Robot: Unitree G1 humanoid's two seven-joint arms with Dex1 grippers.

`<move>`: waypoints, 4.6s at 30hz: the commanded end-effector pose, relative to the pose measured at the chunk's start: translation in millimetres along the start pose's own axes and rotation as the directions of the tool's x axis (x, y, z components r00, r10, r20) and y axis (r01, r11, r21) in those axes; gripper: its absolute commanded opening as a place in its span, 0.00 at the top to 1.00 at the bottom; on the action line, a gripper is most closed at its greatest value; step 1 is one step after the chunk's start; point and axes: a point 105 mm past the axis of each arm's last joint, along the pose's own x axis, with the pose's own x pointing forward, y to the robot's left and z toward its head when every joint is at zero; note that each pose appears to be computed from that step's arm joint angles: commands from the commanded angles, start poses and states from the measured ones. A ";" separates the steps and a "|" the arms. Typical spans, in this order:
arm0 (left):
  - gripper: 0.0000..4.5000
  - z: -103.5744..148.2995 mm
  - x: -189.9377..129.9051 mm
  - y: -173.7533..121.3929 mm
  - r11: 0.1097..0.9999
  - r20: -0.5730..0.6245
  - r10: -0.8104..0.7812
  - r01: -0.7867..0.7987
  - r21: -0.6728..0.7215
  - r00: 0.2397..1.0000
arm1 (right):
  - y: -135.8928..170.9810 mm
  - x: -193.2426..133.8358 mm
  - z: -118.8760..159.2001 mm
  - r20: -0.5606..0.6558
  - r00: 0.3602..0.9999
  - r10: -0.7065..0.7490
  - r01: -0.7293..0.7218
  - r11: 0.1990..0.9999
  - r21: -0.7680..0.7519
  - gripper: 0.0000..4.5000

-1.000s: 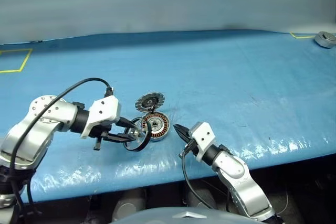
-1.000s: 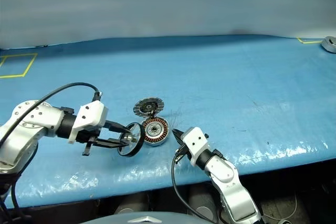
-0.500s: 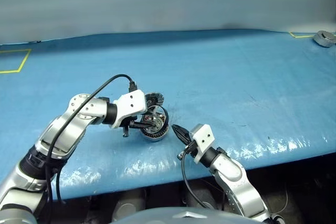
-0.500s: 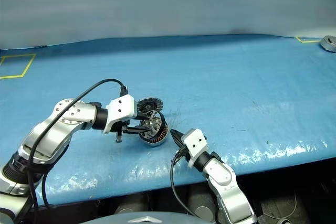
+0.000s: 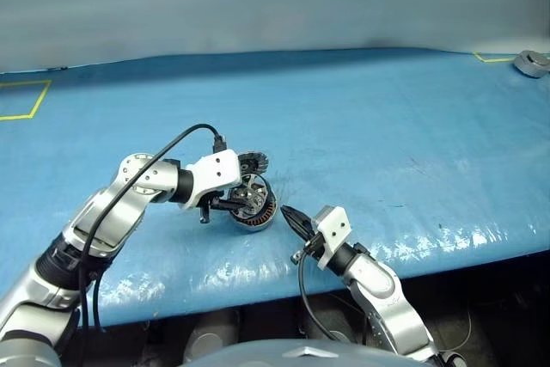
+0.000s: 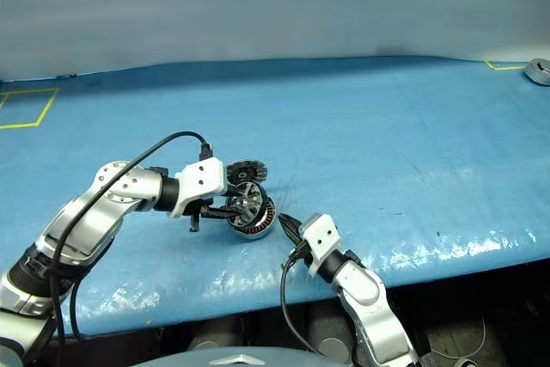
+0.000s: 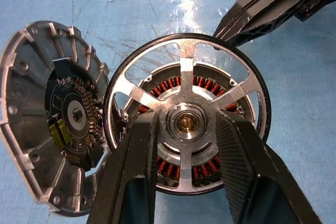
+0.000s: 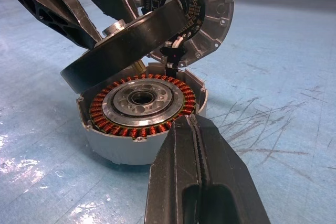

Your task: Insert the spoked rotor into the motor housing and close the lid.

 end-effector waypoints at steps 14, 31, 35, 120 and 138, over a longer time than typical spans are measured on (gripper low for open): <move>0.71 -4.8 -0.5 1.3 0.999 -0.031 0.002 -0.001 0.034 1.000 | -4.5 1.8 7.7 0.029 0.999 -0.035 0.035 0.999 -0.012 1.00; 0.71 -4.8 5.9 2.9 0.998 -0.033 -0.021 0.023 0.067 0.999 | -5.9 2.3 4.6 0.013 0.999 -0.052 0.052 0.999 -0.013 1.00; 0.71 -7.2 3.6 4.5 0.998 -0.047 -0.017 0.020 0.066 0.999 | -5.7 2.8 3.1 0.006 0.999 -0.054 0.054 0.998 -0.013 1.00; 0.99 -30.9 -18.2 86.5 0.812 0.522 0.405 -0.032 -0.583 0.751 | -0.2 -10.5 8.1 0.021 0.993 -0.120 0.118 0.990 0.074 1.00; 0.99 -4.9 19.5 59.7 0.763 0.517 -0.185 0.454 -0.460 0.836 | 6.6 -14.5 -8.6 0.003 0.989 -0.151 0.150 0.983 0.105 1.00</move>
